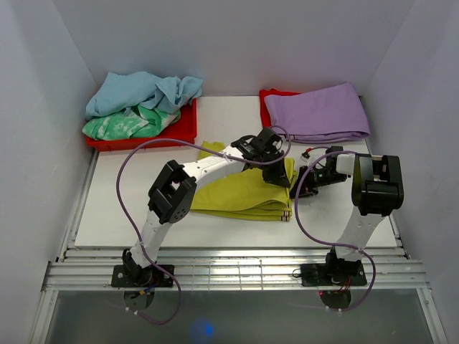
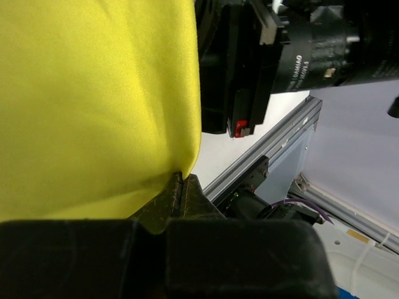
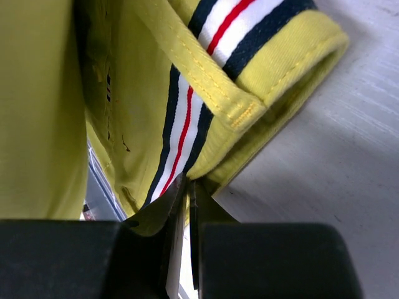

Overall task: Fold and stack the trousers
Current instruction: Fold the trousers

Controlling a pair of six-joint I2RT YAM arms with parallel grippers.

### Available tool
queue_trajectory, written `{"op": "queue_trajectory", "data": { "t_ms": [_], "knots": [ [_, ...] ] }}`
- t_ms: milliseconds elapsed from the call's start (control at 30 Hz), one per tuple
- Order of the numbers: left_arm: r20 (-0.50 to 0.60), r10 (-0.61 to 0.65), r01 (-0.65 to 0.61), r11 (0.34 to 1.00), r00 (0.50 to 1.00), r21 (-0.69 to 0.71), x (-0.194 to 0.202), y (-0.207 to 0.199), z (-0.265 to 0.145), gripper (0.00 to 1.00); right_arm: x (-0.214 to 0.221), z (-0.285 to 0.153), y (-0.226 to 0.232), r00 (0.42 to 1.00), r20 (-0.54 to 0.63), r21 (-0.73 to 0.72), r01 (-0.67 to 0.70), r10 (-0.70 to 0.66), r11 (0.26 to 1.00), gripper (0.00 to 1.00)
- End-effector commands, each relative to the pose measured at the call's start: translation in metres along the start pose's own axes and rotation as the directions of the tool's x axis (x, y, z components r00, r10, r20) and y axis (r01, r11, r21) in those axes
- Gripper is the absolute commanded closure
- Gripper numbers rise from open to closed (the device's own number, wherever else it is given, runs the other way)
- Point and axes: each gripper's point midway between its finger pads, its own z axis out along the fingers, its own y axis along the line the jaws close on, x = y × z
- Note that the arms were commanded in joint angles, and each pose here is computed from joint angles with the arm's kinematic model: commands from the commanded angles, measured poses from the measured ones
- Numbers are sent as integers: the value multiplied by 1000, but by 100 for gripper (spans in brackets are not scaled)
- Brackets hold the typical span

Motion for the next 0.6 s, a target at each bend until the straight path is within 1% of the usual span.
{"op": "queue_trajectory", "data": {
  "t_ms": [0,267,400,433,467,500,533,567],
  "knots": [
    [24,-1,0,998,1000,55,-4,-27,0,100,-1,2,5,999,11,0,39,-39,999,92],
    [0,-3,3,998,1000,63,-6,-20,25,100,-1,2,7,999,11,-5,36,-36,999,92],
    [-25,-8,9,998,1000,60,2,-15,33,100,-1,1,7,999,12,0,37,-37,999,92],
    [-24,-4,6,998,1000,61,2,-14,34,97,-2,0,7,999,13,6,46,-46,999,92],
    [-22,12,-10,998,1000,66,2,-15,33,89,-2,-1,7,999,10,12,52,-52,999,92],
    [-17,23,-21,998,1000,63,1,-13,32,81,-2,-5,3,998,-5,50,55,-55,997,91],
    [-4,34,-33,997,999,69,-4,-15,27,67,-4,-9,1,996,-13,74,88,-87,993,86],
    [10,49,-49,996,999,73,-8,-16,22,57,-6,-13,0,995,-17,94,101,-100,990,85]
  ]
}}
